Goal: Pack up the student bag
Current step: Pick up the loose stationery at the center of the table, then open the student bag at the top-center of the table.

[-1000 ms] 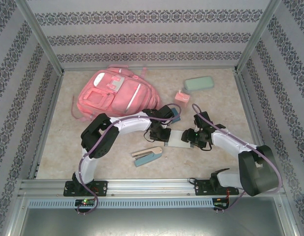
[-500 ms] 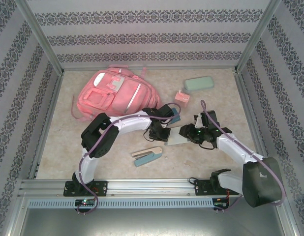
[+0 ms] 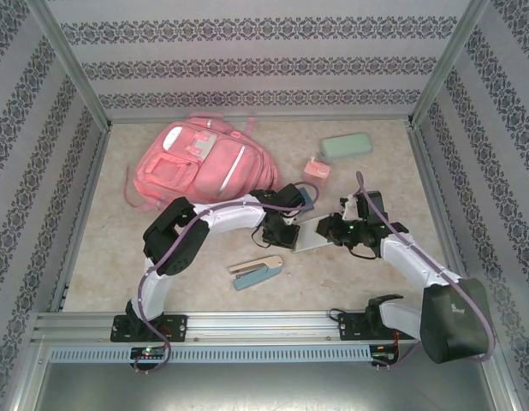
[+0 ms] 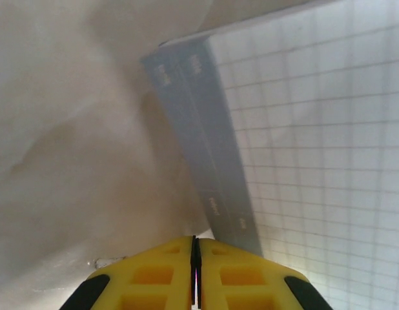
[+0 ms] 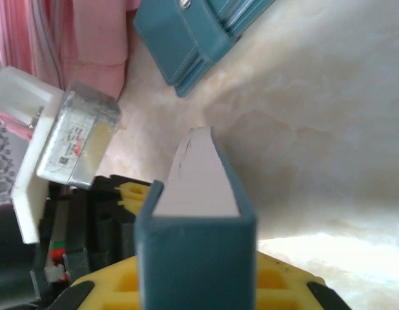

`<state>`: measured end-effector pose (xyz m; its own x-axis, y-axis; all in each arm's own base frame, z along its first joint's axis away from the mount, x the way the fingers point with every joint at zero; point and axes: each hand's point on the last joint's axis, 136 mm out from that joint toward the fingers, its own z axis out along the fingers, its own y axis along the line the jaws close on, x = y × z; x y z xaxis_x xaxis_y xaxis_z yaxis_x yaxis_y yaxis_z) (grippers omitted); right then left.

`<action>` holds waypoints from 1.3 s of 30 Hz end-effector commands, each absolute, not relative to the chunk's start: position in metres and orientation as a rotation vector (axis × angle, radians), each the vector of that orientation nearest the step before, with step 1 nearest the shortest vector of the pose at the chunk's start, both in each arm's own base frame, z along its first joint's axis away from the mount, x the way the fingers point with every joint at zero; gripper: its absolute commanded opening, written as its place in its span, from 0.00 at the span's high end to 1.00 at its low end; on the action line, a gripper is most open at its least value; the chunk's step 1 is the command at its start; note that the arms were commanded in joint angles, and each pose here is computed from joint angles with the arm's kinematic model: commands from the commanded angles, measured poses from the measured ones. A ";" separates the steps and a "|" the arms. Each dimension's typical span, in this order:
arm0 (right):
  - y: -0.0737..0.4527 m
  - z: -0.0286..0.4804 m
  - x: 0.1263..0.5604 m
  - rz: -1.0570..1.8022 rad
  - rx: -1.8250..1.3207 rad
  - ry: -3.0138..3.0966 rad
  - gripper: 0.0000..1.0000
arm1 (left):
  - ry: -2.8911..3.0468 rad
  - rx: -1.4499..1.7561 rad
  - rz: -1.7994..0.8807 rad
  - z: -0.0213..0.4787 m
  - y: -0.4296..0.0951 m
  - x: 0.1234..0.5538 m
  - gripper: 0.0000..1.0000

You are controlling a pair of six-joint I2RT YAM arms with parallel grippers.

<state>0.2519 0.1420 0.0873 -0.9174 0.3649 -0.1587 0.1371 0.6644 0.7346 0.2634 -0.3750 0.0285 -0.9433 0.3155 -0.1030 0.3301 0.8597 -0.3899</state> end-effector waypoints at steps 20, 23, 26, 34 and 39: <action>0.137 0.134 0.269 1.153 0.438 2.409 1.00 | 2.519 0.621 0.224 0.164 -0.259 0.403 0.54; 0.138 0.134 0.269 1.160 0.444 2.407 1.00 | 2.521 0.612 0.350 0.154 -0.239 0.423 0.53; 0.138 0.136 0.268 1.165 0.446 2.398 1.00 | 2.561 0.599 0.384 0.138 -0.229 0.437 0.53; 0.138 0.140 0.267 1.166 0.450 2.386 1.00 | 2.619 0.642 0.470 0.100 -0.221 0.446 0.49; 0.140 0.144 0.268 1.183 0.452 2.370 1.00 | 2.638 0.655 0.512 0.089 -0.214 0.444 0.72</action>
